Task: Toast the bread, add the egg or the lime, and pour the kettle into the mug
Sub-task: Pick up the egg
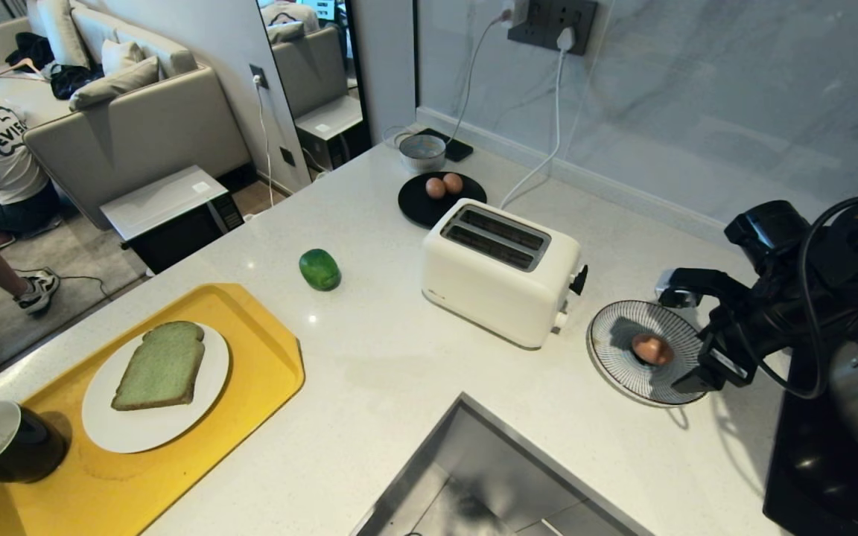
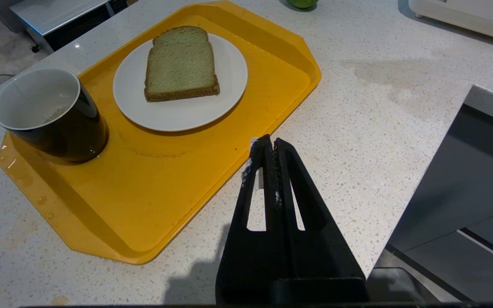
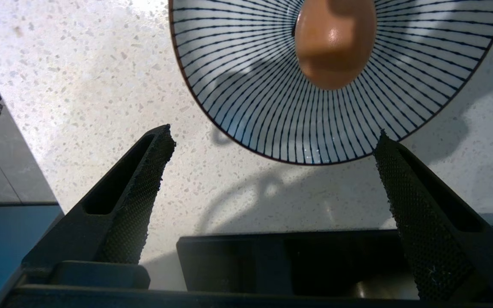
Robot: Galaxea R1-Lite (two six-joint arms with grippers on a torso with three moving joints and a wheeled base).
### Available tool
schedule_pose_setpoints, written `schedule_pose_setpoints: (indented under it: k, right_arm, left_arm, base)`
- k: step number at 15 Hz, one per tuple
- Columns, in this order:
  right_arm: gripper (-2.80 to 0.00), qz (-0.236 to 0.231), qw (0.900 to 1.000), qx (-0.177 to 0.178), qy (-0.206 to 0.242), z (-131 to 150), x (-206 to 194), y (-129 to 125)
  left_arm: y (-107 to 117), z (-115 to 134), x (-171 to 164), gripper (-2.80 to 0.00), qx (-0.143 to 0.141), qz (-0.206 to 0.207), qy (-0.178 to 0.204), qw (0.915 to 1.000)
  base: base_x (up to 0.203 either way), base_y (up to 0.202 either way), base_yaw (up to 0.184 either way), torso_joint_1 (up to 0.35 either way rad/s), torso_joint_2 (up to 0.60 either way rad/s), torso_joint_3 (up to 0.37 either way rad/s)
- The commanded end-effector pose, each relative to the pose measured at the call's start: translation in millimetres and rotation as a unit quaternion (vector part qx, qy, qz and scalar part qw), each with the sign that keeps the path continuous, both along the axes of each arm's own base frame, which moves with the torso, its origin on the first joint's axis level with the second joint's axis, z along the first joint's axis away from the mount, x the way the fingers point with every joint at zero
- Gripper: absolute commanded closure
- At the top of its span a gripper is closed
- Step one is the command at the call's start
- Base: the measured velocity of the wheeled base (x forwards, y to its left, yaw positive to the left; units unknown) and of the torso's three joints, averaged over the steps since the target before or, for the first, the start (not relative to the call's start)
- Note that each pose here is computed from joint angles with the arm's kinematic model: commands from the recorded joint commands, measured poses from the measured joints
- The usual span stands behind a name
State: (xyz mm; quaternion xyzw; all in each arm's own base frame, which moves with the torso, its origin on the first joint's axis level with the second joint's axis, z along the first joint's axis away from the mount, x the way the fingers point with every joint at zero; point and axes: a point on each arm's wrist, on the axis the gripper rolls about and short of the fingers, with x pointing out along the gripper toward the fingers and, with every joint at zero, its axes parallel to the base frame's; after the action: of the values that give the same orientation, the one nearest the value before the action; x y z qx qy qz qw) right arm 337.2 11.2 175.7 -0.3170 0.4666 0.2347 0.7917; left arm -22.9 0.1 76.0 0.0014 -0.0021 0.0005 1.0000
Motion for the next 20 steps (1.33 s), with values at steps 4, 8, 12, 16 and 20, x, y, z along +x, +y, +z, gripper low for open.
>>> schedule_pose_setpoints:
  k: [4, 8, 12, 16, 20]
  right_arm:
    - [-2.80, 0.001, 1.000, -0.002, -0.008, -22.7, 25.6, 0.7]
    - [-2.80, 0.001, 1.000, -0.004, -0.013, -31.0, 40.3, 1.0]
    - [-2.80, 0.001, 1.000, -0.005, -0.014, -35.1, 48.6, 1.2]
    - [-2.80, 0.002, 1.000, -0.005, -0.010, -39.5, 51.5, 1.9]
    - [-2.80, 0.002, 1.000, -0.005, -0.013, -40.2, 55.7, 2.0]
  left_arm:
    - [0.0, -0.2, 0.1, 0.00, 0.000, 0.000, 0.001, 1.0000]
    - [0.0, 0.3, 0.0, 0.00, 0.000, 0.000, 0.000, 1.0000]
    - [0.0, 0.1, 0.1, 0.00, 0.000, 0.000, 0.000, 1.0000]
    - [0.0, 0.3, 0.0, 0.00, 0.000, 0.000, 0.000, 1.0000]
    - [0.0, 0.2, 0.0, 0.00, 0.000, 0.000, 0.000, 1.0000]
  base:
    - [0.000, 0.000, 0.000, 0.000, 0.00, 0.000]
    - [0.000, 0.000, 0.000, 0.000, 0.00, 0.000]
    - [0.000, 0.000, 0.000, 0.000, 0.00, 0.000]
    - [0.000, 0.000, 0.000, 0.000, 0.00, 0.000]
    - [0.000, 0.000, 0.000, 0.000, 0.00, 0.000]
